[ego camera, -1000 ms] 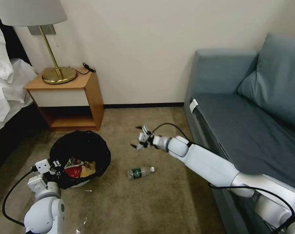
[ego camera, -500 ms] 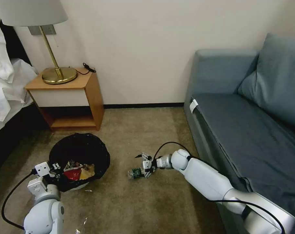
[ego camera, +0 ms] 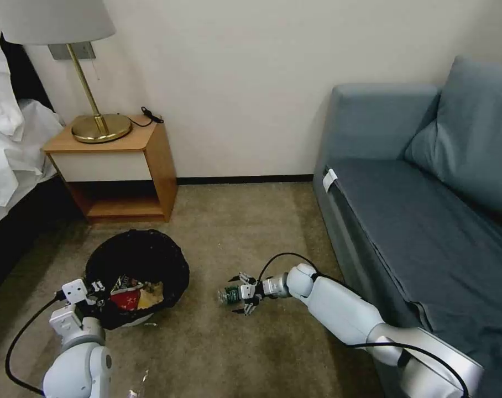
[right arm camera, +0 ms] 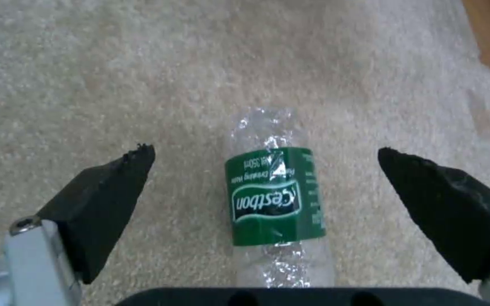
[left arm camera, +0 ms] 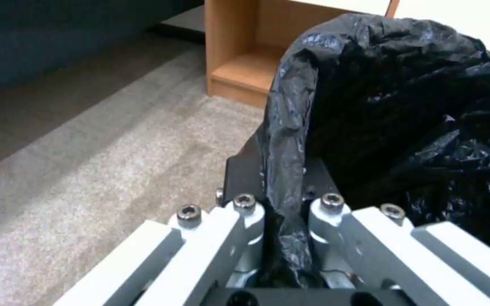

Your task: Pick up the trash bin, then pick up the garbage on the floor and place it into the trash bin.

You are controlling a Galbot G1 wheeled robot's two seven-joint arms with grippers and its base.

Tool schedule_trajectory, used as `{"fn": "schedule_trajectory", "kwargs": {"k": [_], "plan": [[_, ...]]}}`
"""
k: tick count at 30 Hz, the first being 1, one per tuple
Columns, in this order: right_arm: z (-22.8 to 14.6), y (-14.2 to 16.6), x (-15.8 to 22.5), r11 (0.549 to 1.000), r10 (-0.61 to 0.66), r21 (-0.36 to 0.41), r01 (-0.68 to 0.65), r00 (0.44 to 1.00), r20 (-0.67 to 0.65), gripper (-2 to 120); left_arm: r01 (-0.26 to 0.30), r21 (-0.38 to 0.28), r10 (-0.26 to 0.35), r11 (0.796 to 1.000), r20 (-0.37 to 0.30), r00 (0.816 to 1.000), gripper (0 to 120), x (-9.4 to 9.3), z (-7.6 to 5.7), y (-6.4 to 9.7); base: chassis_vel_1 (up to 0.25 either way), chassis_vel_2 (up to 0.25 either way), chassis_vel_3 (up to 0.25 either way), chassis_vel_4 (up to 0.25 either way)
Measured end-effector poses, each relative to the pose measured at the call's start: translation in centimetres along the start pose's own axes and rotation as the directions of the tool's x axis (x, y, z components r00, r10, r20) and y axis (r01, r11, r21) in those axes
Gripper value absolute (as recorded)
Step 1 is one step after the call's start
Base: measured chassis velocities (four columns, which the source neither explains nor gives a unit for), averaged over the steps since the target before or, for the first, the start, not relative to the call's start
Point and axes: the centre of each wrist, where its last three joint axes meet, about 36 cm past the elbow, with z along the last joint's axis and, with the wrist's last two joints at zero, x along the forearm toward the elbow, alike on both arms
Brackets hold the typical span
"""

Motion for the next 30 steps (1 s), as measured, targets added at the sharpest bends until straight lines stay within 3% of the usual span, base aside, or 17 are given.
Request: {"fn": "schedule_trajectory", "kwargs": {"k": [22, 30], "plan": [[0.7, 0.1, -1.6, 0.994, 0.095, -0.050, -0.097, 0.995, -0.043, 100, 0.004, 0.007, -0.004, 1.000, -0.001, 1.000, 4, 0.3, 0.4, -0.3, 0.000, 0.000, 0.000, 0.000], [1.2, 1.1, -2.7, 0.995, 0.075, -0.057, -0.080, 0.994, -0.082, 100, 0.006, 0.006, -0.006, 1.000, 0.005, 1.000, 4, 0.6, 0.2, -0.3, 0.000, 0.000, 0.000, 0.000]]}}
